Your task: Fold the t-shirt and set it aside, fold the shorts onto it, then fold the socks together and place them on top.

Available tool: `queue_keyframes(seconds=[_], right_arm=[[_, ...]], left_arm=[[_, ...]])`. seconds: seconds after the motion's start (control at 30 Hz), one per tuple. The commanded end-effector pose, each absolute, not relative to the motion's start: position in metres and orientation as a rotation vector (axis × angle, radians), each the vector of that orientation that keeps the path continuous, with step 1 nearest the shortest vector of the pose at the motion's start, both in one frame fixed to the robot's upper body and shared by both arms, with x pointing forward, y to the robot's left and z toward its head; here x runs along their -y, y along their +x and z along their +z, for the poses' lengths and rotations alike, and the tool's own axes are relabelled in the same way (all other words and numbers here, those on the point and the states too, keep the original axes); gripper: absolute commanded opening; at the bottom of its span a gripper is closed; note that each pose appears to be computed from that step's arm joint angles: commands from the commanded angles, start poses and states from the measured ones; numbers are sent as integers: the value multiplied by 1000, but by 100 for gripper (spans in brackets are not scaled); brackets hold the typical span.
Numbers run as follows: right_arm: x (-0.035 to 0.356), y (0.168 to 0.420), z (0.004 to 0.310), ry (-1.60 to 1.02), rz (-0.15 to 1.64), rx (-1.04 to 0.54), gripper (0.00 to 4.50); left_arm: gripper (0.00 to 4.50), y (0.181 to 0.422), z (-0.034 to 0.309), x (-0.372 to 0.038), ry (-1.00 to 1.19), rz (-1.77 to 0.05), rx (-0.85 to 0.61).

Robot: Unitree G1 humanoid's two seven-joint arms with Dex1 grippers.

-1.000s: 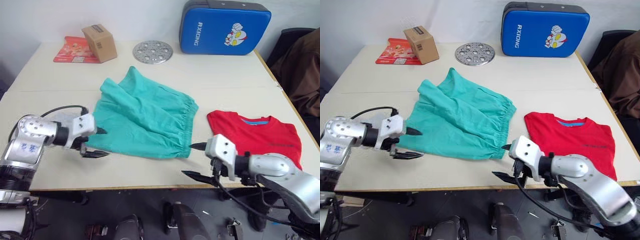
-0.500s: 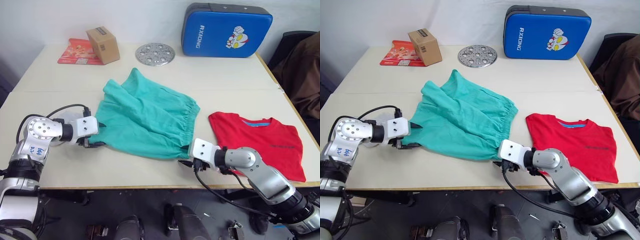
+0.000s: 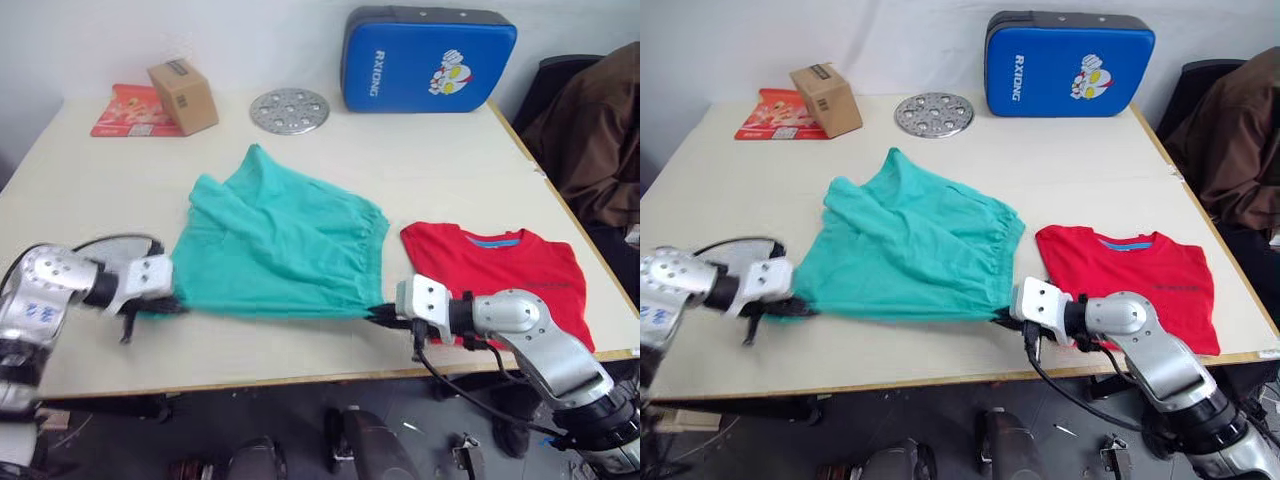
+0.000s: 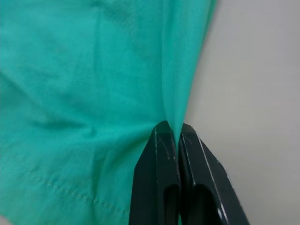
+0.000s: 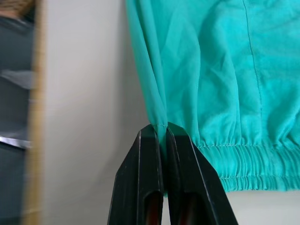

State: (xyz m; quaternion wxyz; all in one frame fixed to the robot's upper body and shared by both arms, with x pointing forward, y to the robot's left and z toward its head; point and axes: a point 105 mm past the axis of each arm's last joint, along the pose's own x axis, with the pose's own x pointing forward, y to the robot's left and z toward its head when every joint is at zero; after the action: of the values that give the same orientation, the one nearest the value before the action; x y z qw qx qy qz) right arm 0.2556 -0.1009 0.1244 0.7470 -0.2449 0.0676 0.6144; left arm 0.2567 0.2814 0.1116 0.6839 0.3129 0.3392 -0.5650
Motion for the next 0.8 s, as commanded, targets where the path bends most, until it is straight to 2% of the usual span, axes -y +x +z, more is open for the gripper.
queue_keyframes(seconds=[0.03,0.2,0.27,0.33,0.43,0.5,0.53,0.57,0.63,0.73,0.8], right_arm=[[109,247,142,-473,1397,-140,0],[109,229,147,-335,1515,-179,0],[108,224,150,-276,1545,-195,0],[107,221,155,-215,1561,-203,0],[106,233,166,-93,1484,-195,0],[109,247,172,-9,1393,-201,0],[113,257,175,40,1322,-197,0],[116,263,177,72,1274,-195,0],[122,277,180,130,1170,-181,0],[133,298,176,184,1009,-212,0],[139,308,167,173,911,-241,0]], left_arm=[[1,218,134,-288,603,-1322,-886],[1,179,152,-283,519,-1366,-958],[1,173,164,-280,468,-1362,-951],[1,180,180,-277,439,-1342,-890],[1,216,210,-275,436,-1248,-692],[1,255,231,-273,426,-1158,-509],[1,293,248,-271,425,-1064,-352],[1,319,262,-265,423,-1014,-264],[1,362,280,-253,434,-923,-164],[1,412,281,-227,528,-810,-102],[1,433,273,-209,586,-755,-94]])
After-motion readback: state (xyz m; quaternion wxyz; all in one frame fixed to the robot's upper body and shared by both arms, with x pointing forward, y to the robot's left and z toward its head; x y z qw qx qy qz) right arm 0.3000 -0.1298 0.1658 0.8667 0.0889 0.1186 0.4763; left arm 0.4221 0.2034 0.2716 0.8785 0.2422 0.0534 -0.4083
